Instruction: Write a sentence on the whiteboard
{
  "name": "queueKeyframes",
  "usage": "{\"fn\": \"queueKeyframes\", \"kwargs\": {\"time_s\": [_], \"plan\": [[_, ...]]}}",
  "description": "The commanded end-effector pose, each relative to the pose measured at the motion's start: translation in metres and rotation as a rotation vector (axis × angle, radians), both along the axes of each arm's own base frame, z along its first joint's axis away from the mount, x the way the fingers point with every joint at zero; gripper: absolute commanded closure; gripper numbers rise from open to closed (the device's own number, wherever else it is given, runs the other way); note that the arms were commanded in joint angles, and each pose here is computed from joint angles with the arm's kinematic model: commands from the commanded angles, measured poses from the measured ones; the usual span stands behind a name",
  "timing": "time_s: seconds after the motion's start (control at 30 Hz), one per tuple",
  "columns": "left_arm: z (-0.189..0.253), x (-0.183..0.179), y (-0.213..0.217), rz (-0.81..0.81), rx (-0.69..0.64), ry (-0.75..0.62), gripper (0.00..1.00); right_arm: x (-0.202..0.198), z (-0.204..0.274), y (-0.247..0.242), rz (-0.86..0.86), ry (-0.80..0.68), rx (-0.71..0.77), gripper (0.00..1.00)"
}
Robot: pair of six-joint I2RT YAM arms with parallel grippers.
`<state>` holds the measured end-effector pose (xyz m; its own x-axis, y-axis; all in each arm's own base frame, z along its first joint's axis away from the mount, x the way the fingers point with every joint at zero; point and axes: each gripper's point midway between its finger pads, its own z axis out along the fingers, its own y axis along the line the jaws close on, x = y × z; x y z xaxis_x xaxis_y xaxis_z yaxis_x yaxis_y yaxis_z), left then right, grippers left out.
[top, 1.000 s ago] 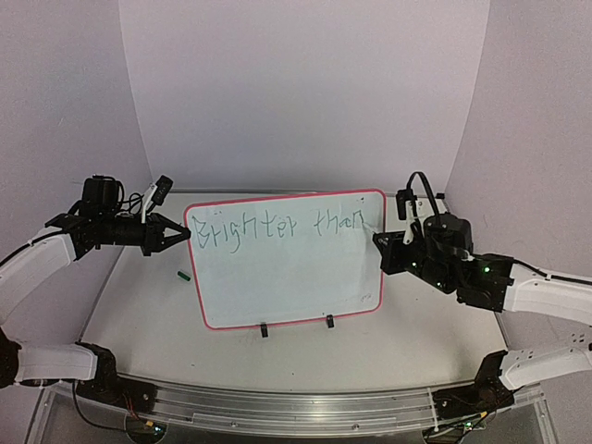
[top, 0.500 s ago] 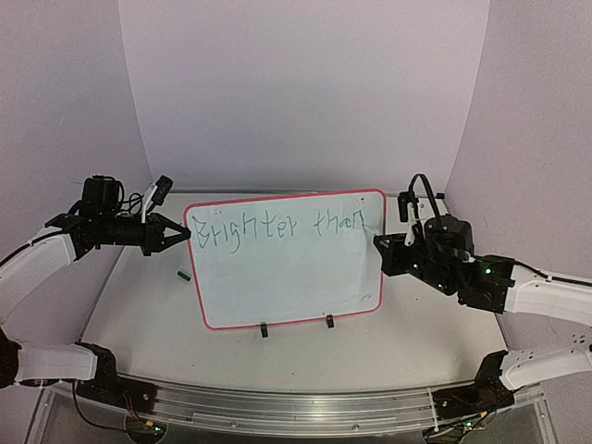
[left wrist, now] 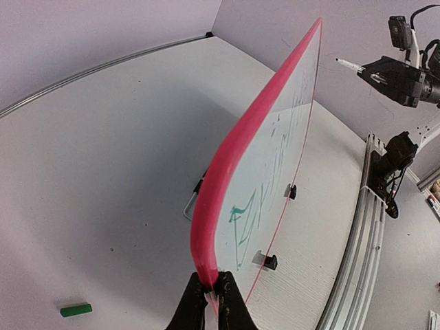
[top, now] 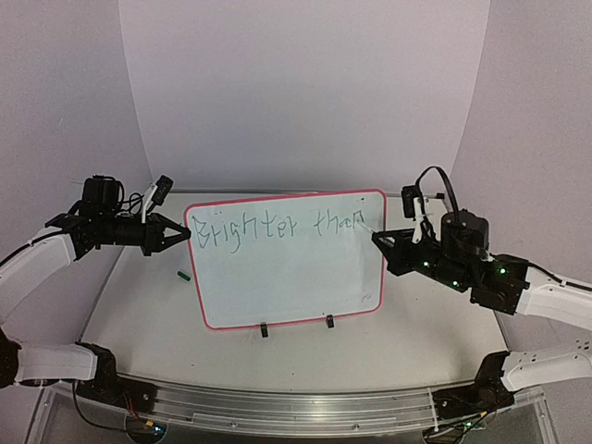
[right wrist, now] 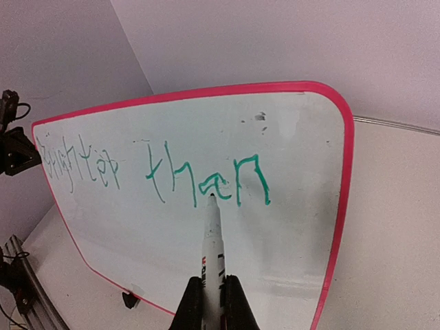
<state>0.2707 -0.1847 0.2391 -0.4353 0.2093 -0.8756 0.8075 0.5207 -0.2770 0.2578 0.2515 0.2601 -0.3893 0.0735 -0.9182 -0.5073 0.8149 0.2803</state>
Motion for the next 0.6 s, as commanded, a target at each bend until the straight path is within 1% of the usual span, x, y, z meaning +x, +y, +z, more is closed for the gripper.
{"fn": "queueKeyframes", "kwargs": {"time_s": [0.0,0.27,0.4,0.5,0.57], "plan": [[-0.017,-0.010,-0.004,-0.020,0.050,0.057,1.00,-0.019,0.028,0.036,0.177,-0.047,0.008,1.00],[-0.013,-0.012,-0.004,-0.019,0.049,0.044,1.00,-0.035,0.032,0.079,0.218,-0.097,-0.065,1.00],[-0.012,-0.012,-0.005,-0.021,0.046,0.043,1.00,-0.041,0.029,0.106,0.257,-0.088,-0.023,1.00],[-0.011,-0.013,-0.005,-0.020,0.045,0.038,1.00,-0.057,0.024,0.138,0.332,-0.120,-0.013,1.00],[-0.011,-0.013,-0.005,-0.020,0.046,0.036,1.00,-0.063,0.014,0.162,0.372,-0.116,-0.017,1.00]]}}
